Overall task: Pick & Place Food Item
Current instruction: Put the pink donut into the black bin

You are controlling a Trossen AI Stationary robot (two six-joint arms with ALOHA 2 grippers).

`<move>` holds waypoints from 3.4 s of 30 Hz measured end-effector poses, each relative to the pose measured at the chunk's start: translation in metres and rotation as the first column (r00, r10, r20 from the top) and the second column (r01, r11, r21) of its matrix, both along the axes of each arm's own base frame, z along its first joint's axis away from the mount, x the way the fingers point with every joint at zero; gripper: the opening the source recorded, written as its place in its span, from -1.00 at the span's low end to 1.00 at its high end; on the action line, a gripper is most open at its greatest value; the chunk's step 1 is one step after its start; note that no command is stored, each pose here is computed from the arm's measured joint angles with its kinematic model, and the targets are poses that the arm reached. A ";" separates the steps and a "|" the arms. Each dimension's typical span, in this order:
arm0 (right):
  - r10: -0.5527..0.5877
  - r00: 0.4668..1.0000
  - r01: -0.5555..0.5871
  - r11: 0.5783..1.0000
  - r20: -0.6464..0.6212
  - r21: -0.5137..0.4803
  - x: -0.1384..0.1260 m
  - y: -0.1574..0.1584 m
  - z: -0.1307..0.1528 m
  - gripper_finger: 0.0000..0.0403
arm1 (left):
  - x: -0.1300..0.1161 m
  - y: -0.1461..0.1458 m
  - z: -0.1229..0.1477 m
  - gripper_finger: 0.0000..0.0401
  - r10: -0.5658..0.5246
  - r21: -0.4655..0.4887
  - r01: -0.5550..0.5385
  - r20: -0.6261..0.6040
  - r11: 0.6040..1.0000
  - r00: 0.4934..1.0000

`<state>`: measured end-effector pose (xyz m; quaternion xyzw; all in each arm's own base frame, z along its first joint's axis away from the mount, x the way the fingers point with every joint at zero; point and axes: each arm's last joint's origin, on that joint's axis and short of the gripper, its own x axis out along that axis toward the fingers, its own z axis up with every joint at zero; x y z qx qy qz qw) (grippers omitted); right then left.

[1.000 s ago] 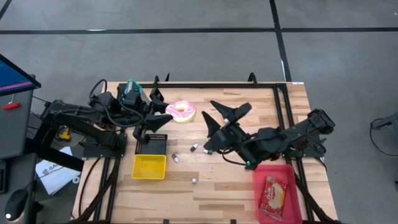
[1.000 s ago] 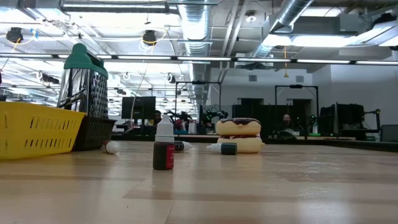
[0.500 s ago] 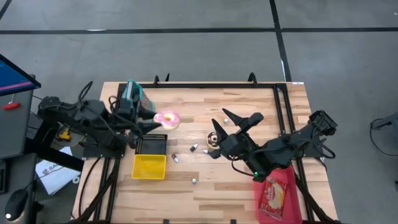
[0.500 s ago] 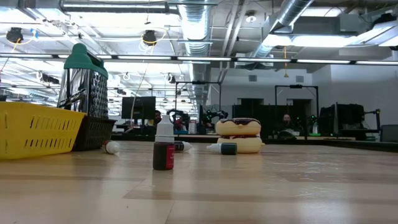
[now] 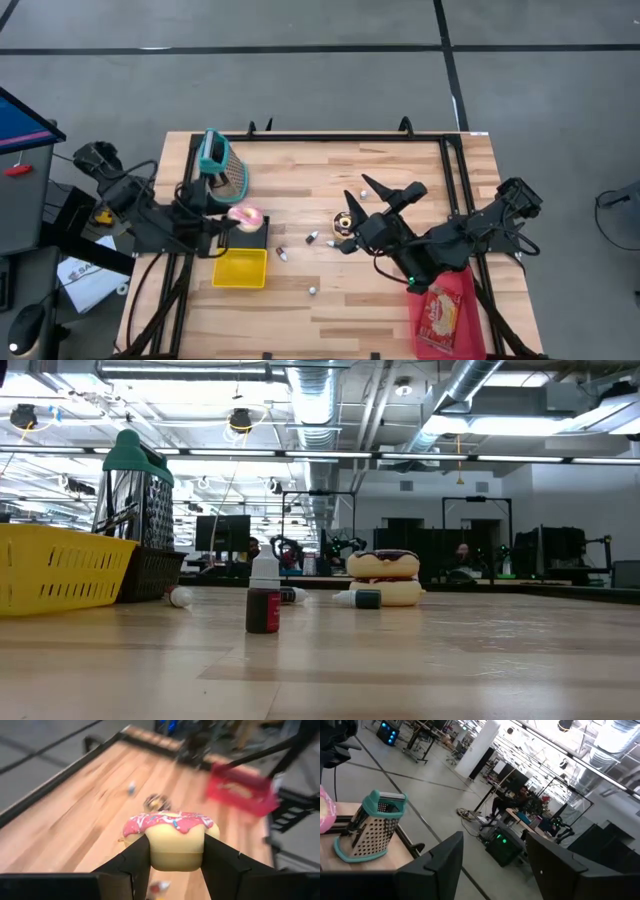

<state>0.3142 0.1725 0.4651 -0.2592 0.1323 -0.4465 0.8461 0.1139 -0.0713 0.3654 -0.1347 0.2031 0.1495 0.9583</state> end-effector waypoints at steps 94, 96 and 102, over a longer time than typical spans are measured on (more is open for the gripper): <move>-0.014 0.999 0.013 0.999 0.031 0.030 -0.006 -0.002 0.005 -0.07 | -0.006 0.003 -0.180 0.20 0.204 0.045 -0.222 -0.598 0.974 0.775; -0.014 0.999 0.013 0.999 0.031 0.030 -0.006 -0.002 0.005 -0.07 | -0.006 0.003 -0.180 0.21 0.215 0.038 -0.240 -0.594 0.970 0.775; -0.014 0.999 0.013 0.999 0.030 0.030 -0.006 -0.002 0.005 -0.07 | -0.006 0.003 -0.180 0.20 0.227 0.050 -0.244 -0.583 0.968 0.780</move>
